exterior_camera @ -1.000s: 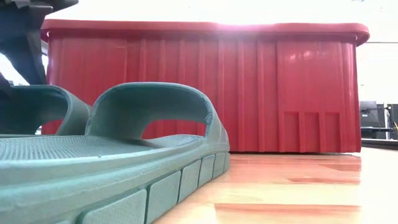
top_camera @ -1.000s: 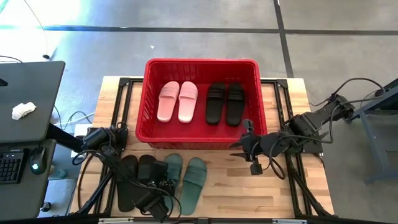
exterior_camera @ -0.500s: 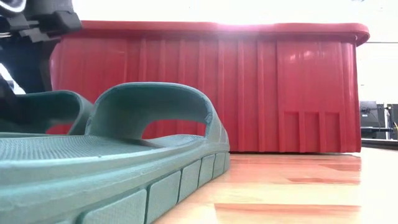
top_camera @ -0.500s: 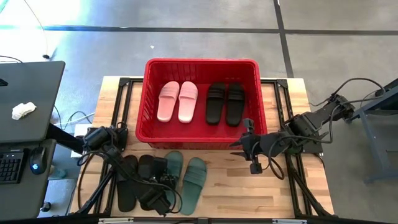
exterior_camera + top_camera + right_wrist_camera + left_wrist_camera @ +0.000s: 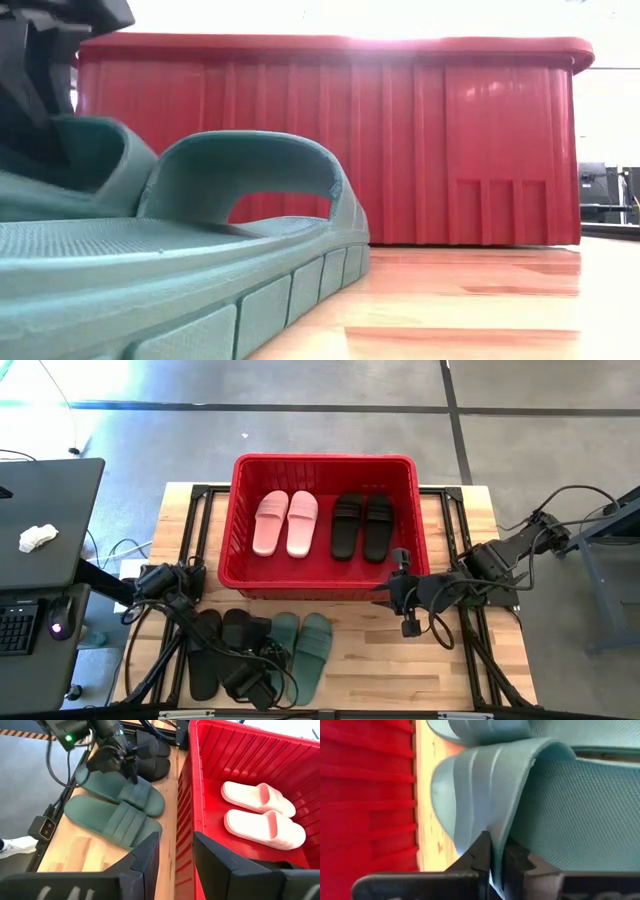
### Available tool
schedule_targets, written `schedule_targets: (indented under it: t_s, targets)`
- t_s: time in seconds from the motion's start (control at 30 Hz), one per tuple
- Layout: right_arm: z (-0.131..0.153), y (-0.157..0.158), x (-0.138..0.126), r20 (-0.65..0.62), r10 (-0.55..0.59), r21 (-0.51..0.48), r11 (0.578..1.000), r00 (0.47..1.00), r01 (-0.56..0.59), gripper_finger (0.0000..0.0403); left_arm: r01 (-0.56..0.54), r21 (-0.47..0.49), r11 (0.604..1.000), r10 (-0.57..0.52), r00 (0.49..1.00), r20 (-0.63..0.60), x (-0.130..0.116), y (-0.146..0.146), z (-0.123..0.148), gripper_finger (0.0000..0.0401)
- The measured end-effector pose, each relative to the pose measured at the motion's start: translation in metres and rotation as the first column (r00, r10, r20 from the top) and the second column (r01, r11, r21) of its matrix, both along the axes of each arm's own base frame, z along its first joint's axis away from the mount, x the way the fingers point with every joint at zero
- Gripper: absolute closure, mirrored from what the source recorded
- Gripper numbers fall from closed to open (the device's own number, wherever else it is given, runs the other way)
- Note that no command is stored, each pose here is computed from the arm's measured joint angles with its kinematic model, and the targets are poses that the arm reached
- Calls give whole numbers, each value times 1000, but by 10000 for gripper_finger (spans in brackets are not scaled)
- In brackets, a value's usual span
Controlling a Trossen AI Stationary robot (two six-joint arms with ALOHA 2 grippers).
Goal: Pick and place slides into bin
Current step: Put the green slide into the red bin
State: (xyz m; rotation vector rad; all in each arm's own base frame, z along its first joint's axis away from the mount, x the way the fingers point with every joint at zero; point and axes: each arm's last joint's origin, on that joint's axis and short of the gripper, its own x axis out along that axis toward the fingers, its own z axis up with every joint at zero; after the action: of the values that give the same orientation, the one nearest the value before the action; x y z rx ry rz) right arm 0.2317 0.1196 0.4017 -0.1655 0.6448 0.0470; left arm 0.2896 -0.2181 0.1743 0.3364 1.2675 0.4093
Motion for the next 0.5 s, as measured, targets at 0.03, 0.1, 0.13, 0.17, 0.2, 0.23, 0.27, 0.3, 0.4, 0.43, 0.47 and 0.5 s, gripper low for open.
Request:
schedule_targets:
  t_s: [0.03,0.1,0.13,0.17,0.2,0.23,0.27,0.3,0.4,0.43,0.47,0.5]
  targets:
    - [0,0,0,-1,0,0,1000,1000,0,295,-1,-9,1000,1,1000,7,2,-2,4,393]
    - [0,0,0,-3,4,1,1000,1000,-4,295,1,-25,1000,0,1000,25,6,-5,16,395]
    - [0,0,0,-4,5,0,1000,1000,-5,295,0,-33,999,1,999,32,8,-7,24,393]
    - [0,0,0,-4,8,-4,1000,1000,-8,295,2,-41,999,-1,999,40,10,-9,32,391]
    - [0,0,0,-4,9,-5,1000,1000,-9,295,6,-46,999,-4,999,49,12,-10,42,392]
    - [0,0,0,-4,10,-6,1000,1000,-10,295,13,-49,999,-10,998,56,14,-12,52,395]
    - [0,0,0,-4,11,-8,1000,1000,-11,295,22,-51,998,-19,998,63,16,-13,62,396]
    - [0,0,0,-4,13,-10,1000,1000,-13,295,30,-52,998,-26,997,74,17,-14,74,397]
    - [0,0,0,-5,24,-23,999,1000,-24,295,35,-45,998,-30,992,120,18,-14,106,395]
    - [0,0,0,-5,25,-25,999,1000,-26,295,39,-45,998,-32,991,133,18,-14,116,397]
    - [0,0,0,-5,26,-26,999,1000,-26,295,45,-50,998,-37,988,150,18,-14,126,397]
    - [0,0,0,-5,26,-26,999,1000,-26,295,51,-58,997,-41,985,170,19,-14,135,398]
